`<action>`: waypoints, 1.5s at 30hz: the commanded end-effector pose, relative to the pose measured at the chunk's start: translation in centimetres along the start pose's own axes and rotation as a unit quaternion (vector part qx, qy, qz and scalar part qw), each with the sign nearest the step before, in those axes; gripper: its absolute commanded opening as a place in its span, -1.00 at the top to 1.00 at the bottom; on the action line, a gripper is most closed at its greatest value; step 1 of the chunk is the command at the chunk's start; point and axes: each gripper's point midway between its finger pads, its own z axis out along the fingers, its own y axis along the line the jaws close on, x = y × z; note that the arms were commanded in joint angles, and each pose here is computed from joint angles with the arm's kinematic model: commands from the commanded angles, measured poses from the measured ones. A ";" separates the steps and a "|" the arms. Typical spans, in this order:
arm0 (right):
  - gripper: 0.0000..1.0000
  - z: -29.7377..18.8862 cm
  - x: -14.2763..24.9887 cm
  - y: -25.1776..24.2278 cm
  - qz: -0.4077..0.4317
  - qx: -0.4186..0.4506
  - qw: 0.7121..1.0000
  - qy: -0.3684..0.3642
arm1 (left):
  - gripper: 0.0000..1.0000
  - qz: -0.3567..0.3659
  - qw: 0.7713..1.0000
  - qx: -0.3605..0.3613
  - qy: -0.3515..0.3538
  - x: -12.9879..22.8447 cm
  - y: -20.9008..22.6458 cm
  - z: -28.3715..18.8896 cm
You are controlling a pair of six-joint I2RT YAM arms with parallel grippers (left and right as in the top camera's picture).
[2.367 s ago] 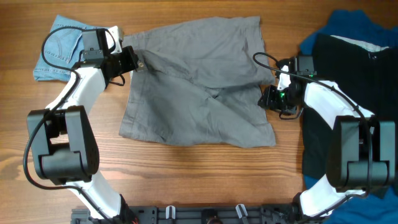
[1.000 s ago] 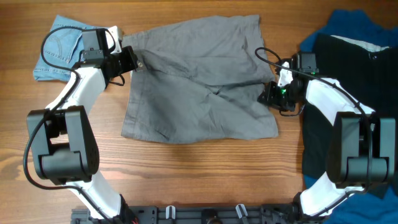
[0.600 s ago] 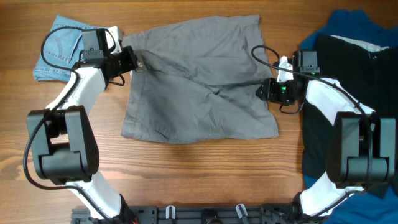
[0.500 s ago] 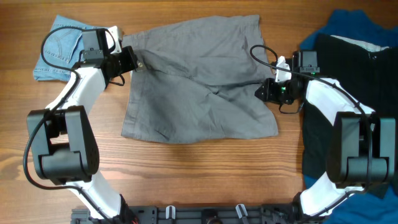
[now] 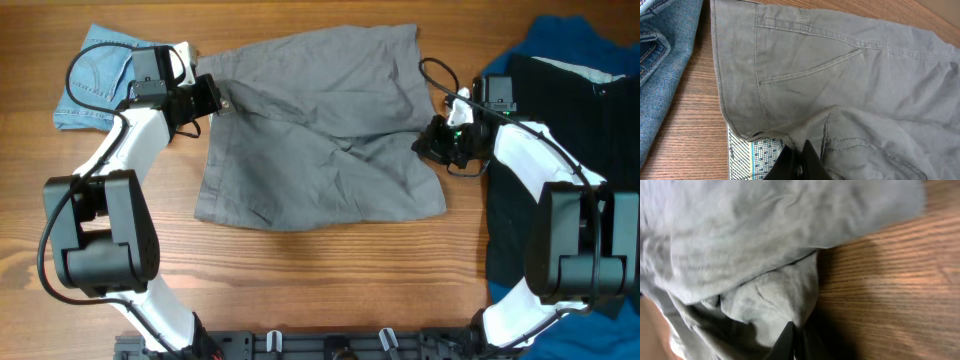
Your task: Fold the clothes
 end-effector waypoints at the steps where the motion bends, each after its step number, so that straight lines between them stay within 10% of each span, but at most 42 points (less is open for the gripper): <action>1: 0.91 -1.6 -2.9 -0.7 0.059 0.044 0.995 -0.069 | 0.92 0.002 1.000 -0.002 -0.024 -1.7 -0.7 -1.2; 10: 0.91 -3.1 -6.2 -2.5 0.166 0.049 0.975 -0.142 | 0.92 0.004 1.000 0.000 -0.030 -1.9 -0.7 -1.2; 15: 0.07 -2.8 -4.7 -2.6 0.011 0.062 0.993 -0.098 | 0.92 0.003 0.999 0.001 -0.032 -2.1 -0.8 -1.2; 19: -0.17 -2.5 -4.2 -2.5 -0.149 0.069 0.984 -0.076 | 0.92 0.003 0.999 0.001 -0.032 -2.1 -0.8 -1.2; 31: -0.12 -1.2 -4.5 -4.6 -0.177 0.104 0.976 -0.074 | 0.92 0.000 1.000 -0.001 -0.024 -1.7 -0.6 -1.2; 45: 0.91 -0.8 -0.4 0.7 -0.175 -0.072 0.982 0.004 | 0.92 0.000 1.000 -0.002 -0.022 -1.6 -0.6 -1.2</action>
